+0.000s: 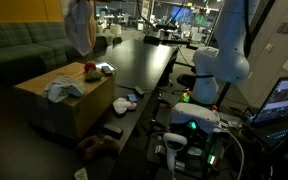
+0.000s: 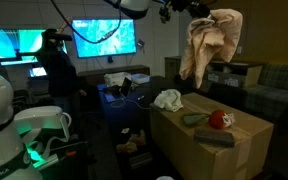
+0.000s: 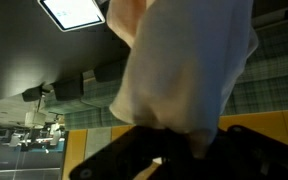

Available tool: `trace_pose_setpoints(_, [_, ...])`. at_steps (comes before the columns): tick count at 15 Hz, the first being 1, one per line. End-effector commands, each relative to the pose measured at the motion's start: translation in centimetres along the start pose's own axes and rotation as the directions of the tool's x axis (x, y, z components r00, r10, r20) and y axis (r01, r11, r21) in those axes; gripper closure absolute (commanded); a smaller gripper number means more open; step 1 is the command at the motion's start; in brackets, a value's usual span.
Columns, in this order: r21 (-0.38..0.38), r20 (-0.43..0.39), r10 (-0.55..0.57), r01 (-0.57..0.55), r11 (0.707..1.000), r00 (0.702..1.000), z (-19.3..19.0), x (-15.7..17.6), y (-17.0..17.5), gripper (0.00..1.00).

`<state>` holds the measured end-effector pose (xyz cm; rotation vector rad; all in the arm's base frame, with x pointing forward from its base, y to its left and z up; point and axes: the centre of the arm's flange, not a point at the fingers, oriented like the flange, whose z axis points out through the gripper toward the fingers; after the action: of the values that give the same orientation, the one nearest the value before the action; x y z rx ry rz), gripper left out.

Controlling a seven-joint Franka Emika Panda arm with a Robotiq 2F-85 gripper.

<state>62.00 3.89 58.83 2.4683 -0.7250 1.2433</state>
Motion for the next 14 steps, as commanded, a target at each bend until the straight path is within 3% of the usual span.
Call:
trace_pose_setpoints(1, [-0.031, 0.002, 0.08, -0.079, 0.996, 0.997, -5.6, 0.6, 6.5, 0.94])
trace_pose_setpoints(5, [-0.062, 0.03, 0.136, -0.134, 0.989, 0.99, -9.1, 0.7, 12.6, 0.94])
trace_pose_setpoints(7, [-0.069, 0.083, 0.148, -0.143, 0.987, 0.985, -9.6, -0.2, 14.8, 0.94])
trace_pose_setpoints(10, [-0.034, 0.228, 0.121, -0.116, 0.993, 0.966, -9.1, -2.7, 17.1, 0.94])
trace_pose_setpoints(14, [0.022, 0.413, 0.057, -0.073, 0.997, 0.909, -6.0, -7.4, 18.4, 0.94])
